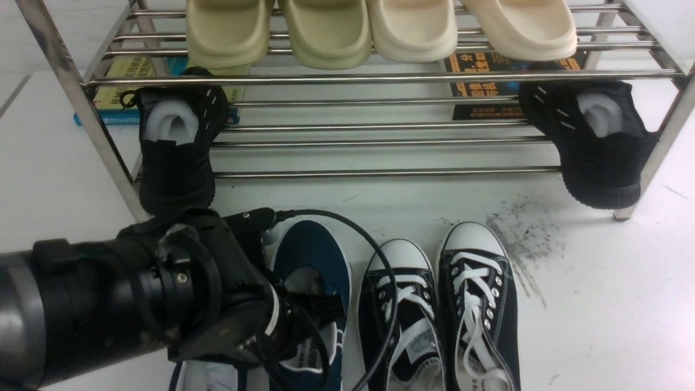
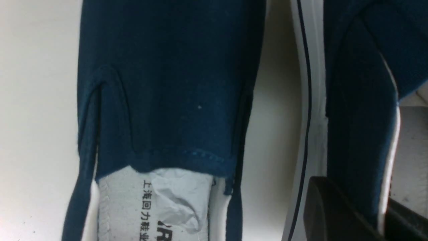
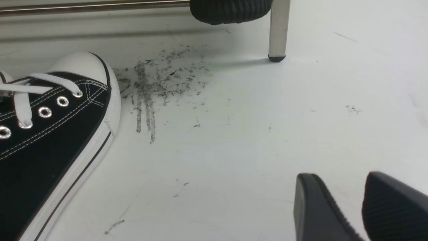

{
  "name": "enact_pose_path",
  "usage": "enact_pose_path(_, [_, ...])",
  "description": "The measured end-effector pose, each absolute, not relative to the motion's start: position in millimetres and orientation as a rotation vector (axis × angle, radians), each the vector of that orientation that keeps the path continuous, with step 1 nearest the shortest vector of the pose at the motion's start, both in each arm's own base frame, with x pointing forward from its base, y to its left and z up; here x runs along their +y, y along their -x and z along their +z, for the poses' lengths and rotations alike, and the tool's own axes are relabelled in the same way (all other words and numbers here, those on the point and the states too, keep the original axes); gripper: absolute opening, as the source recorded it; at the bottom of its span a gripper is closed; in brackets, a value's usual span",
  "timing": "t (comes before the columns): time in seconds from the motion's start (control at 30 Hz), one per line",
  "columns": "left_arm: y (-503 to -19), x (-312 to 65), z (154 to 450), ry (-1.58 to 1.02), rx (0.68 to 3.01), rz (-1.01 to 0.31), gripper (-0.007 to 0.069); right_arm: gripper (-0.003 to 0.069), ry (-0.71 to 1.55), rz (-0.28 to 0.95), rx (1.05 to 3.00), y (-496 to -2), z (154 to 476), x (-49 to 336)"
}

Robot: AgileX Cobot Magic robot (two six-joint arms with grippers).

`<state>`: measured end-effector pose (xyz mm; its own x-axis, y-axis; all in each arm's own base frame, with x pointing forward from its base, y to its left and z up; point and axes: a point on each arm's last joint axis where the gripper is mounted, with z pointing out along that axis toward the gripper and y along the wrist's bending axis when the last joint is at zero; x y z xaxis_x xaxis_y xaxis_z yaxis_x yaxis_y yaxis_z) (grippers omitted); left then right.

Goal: Take the shoes off the shelf with your hand on the white table.
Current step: 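Set the held shoe down on the floor in front of the rack with the left gripper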

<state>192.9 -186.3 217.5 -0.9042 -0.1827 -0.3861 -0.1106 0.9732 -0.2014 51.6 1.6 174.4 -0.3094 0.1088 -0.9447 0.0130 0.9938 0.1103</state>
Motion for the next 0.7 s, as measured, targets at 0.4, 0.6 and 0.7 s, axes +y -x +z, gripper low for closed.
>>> enact_pose_path(0.4, [-191, -187, 223, 0.166, 2.709, -0.281, 0.0295, 0.0239, -0.088, 0.095, 1.884, -52, 174, 2])
enact_pose_path(0.6, [-176, -172, 263, 0.048, 2.617, -0.395, 0.0293, 0.0239, -0.088, 0.095, 1.884, -52, 174, 2])
enact_pose_path(0.7, [-154, -147, 301, -0.018, 2.513, -0.461, 0.021, 0.0239, -0.088, 0.095, 1.884, -52, 174, 2])
